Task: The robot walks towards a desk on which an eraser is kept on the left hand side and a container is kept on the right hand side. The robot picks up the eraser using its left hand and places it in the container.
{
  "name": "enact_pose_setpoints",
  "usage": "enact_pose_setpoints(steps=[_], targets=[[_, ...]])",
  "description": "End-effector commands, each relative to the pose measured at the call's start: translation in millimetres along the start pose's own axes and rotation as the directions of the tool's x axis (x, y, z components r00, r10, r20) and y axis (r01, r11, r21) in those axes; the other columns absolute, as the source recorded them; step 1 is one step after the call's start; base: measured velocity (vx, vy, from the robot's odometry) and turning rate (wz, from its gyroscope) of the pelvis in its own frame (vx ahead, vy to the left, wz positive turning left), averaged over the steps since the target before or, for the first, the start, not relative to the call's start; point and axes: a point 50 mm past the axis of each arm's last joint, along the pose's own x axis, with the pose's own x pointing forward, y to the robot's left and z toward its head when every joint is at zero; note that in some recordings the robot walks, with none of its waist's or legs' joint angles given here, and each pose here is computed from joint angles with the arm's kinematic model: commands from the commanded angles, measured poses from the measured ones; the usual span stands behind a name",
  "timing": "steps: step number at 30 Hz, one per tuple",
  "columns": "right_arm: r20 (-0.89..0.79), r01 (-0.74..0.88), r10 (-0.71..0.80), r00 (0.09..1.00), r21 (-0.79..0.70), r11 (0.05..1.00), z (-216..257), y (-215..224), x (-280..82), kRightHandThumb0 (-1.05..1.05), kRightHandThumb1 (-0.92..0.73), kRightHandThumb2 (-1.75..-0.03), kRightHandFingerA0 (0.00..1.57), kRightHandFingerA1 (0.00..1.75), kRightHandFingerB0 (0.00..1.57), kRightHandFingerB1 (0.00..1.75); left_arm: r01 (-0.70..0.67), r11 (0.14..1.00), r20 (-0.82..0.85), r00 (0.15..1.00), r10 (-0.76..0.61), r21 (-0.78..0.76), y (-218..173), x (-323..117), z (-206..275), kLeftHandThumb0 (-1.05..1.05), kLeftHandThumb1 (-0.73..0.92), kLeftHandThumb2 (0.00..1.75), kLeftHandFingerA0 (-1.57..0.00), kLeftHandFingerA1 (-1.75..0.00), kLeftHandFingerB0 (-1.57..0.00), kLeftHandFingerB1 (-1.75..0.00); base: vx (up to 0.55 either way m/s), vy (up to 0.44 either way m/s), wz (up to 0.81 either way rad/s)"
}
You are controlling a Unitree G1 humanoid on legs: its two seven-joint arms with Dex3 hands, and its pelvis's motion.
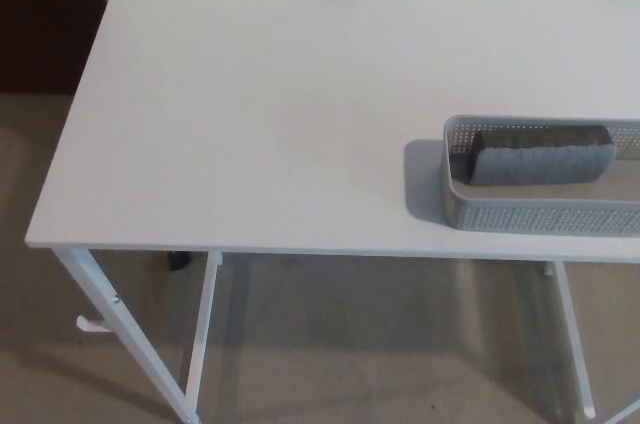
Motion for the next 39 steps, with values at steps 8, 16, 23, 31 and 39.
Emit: enact_pose_setpoints(steps=[8,16,23,31,39], targets=[[0.003,0.038,-0.038,0.999,-0.029,0.999,-1.6,-16.2,-0.8,-0.22,-0.54,-0.56,0.7,0.47,0.64,0.46,-0.333,0.931,-0.117,0.941,0.317,-0.152,55.5,-3.9,-49.1,-0.78,0.64,0.99,-0.01,-0.33,0.0,-0.24,0.0,0.0,0.0],[0.003,0.039,-0.039,0.999,-0.023,0.999,-1.7,-18.2,-0.8,-0.22,-0.55,-0.56,0.67,0.46,0.63,0.46,-0.332,0.933,-0.126,0.94,0.316,-0.14,54.0,-1.3,-49.8,-0.78,0.61,0.99,-0.02,-0.39,-0.04,-0.27,0.0,0.0,0.0],[0.005,0.035,-0.035,0.999,-0.025,0.999,-1.5,-16.4,-0.6,-0.22,-0.55,-0.56,0.69,0.47,0.63,0.46,-0.33,0.937,-0.116,0.941,0.317,-0.118,56.1,-2.6,-50.3,-0.71,0.58,0.96,0.0,-0.48,0.0,-0.39,0.0,0.0,0.0],[0.005,0.039,-0.039,0.999,-0.017,0.999,2.2,-16.7,1.4,-0.2,-0.54,-0.56,0.68,0.47,0.64,0.47,-0.322,0.942,-0.116,0.943,0.311,-0.097,55.9,-1.0,-47.9,-0.69,0.55,0.94,0.0,-0.46,-0.04,-0.38,0.0,0.0,0.0],[-0.008,0.04,-0.041,0.999,-0.029,0.999,-2.2,-17.7,-0.1,-0.22,-0.55,-0.56,0.69,0.47,0.64,0.46,-0.297,0.953,-0.098,0.952,0.291,-0.053,54.1,-0.8,-47.9,-0.65,0.78,0.63,-0.15,-0.44,-0.12,-0.37,0.0,0.0,0.0]])
